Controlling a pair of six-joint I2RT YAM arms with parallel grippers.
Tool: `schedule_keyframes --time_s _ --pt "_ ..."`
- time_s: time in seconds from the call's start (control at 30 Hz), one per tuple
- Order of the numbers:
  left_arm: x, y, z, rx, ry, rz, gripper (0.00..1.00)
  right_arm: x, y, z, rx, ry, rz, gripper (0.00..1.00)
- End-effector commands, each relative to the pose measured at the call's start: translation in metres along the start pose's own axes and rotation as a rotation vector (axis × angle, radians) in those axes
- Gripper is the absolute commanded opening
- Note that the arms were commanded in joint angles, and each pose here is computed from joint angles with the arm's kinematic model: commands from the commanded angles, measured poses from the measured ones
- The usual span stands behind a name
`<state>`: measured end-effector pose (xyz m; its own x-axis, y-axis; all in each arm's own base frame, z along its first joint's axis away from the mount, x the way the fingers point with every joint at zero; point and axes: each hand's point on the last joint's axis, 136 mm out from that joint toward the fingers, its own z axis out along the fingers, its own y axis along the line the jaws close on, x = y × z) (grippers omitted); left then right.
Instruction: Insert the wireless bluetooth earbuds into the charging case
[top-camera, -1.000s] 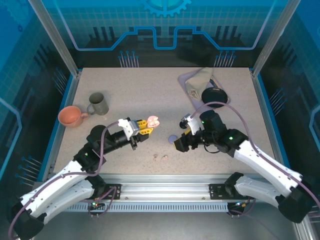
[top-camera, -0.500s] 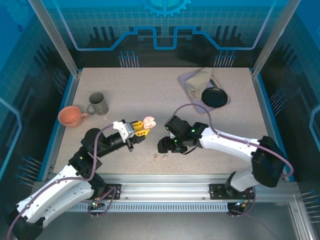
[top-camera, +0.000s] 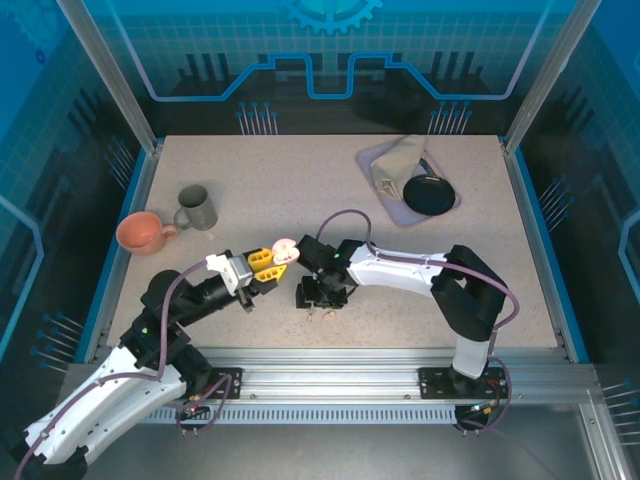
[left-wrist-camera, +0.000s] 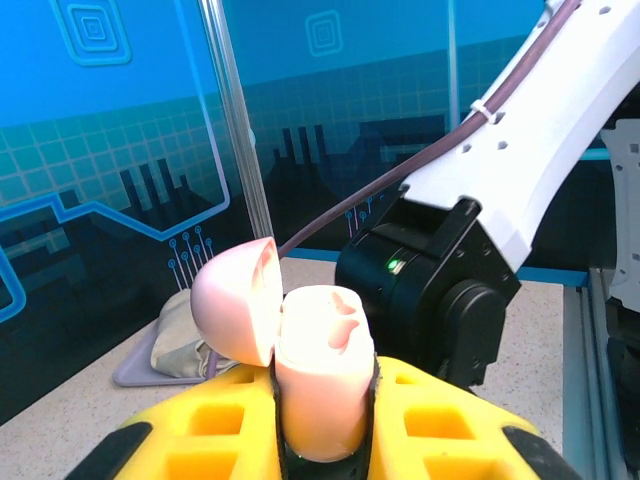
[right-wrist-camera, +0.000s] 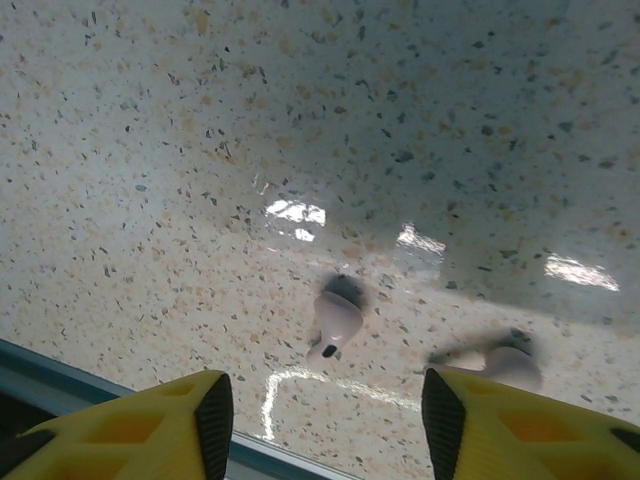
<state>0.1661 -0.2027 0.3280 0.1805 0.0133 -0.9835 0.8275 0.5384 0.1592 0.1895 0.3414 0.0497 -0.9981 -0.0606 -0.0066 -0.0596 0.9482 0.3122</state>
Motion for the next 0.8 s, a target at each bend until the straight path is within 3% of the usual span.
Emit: schedule_keyframes --time_s 0.0,0.77 --pt "0.002 0.001 -0.003 -0.014 0.01 0.019 0.0 0.011 -0.002 0.005 0.067 0.051 0.0 0.54" --pt "0.003 -0.003 -0.007 0.001 0.019 0.045 0.0 0.019 -0.006 0.035 0.235 0.149 0.029 0.45"
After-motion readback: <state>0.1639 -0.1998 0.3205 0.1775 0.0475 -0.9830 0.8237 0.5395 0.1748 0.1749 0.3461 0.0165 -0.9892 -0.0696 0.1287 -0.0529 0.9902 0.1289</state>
